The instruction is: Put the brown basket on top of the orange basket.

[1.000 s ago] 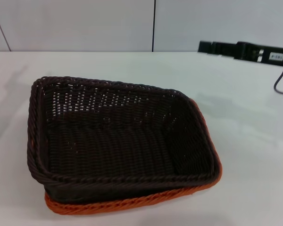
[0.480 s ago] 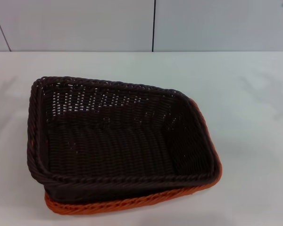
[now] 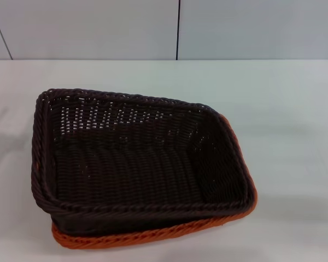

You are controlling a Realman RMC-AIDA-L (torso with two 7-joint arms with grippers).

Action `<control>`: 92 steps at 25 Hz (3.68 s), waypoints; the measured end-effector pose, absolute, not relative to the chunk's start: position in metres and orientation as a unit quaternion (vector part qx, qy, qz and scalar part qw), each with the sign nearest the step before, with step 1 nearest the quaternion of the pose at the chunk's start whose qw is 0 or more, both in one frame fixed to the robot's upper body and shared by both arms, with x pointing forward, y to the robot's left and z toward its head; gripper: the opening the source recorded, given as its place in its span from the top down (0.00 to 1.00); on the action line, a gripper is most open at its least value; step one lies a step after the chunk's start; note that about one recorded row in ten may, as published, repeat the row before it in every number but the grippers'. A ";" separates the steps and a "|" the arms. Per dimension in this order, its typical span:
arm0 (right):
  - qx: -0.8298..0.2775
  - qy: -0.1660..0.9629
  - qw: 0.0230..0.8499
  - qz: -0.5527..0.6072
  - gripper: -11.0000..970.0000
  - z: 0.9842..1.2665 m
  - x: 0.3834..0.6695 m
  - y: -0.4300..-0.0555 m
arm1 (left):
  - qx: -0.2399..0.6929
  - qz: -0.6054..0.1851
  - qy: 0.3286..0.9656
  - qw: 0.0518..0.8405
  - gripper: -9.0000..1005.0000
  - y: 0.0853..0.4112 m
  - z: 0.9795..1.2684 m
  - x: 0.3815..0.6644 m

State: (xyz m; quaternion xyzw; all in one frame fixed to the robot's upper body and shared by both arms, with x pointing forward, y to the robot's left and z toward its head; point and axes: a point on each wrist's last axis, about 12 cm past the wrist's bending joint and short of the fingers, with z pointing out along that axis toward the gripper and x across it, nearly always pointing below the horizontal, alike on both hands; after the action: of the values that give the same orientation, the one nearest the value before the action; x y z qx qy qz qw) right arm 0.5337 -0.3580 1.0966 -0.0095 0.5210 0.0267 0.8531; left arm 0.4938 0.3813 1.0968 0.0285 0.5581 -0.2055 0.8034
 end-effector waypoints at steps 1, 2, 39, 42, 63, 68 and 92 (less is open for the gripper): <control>0.009 0.526 0.850 0.022 0.47 1.091 0.530 -0.359 | 0.023 -0.209 0.554 0.806 0.18 0.381 1.093 0.486; 0.019 0.529 0.848 0.022 0.47 1.088 0.529 -0.359 | 0.021 -0.211 0.552 0.807 0.18 0.382 1.092 0.483; 0.017 0.521 0.848 0.100 0.47 1.077 0.525 -0.323 | 0.035 -0.238 0.531 0.813 0.22 0.377 1.090 0.465; 0.015 0.519 0.848 0.103 0.47 1.078 0.526 -0.321 | 0.037 -0.241 0.527 0.814 0.22 0.376 1.091 0.464; 0.034 0.522 0.848 0.088 0.47 1.069 0.509 -0.331 | 0.023 -0.255 0.517 0.817 0.24 0.367 1.082 0.455; 0.038 0.521 0.849 0.083 0.47 1.071 0.510 -0.334 | 0.021 -0.261 0.514 0.817 0.25 0.364 1.080 0.452; 0.036 0.515 0.850 0.105 0.47 1.079 0.528 -0.324 | 0.019 -0.292 0.494 0.819 0.27 0.352 1.080 0.455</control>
State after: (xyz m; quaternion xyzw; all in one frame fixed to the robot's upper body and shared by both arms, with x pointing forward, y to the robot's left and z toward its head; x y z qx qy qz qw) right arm 0.5277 -0.3237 1.0789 0.0361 0.5148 0.1049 0.8501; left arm 0.4545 0.3521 1.0803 0.0189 0.4938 -0.2916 0.8190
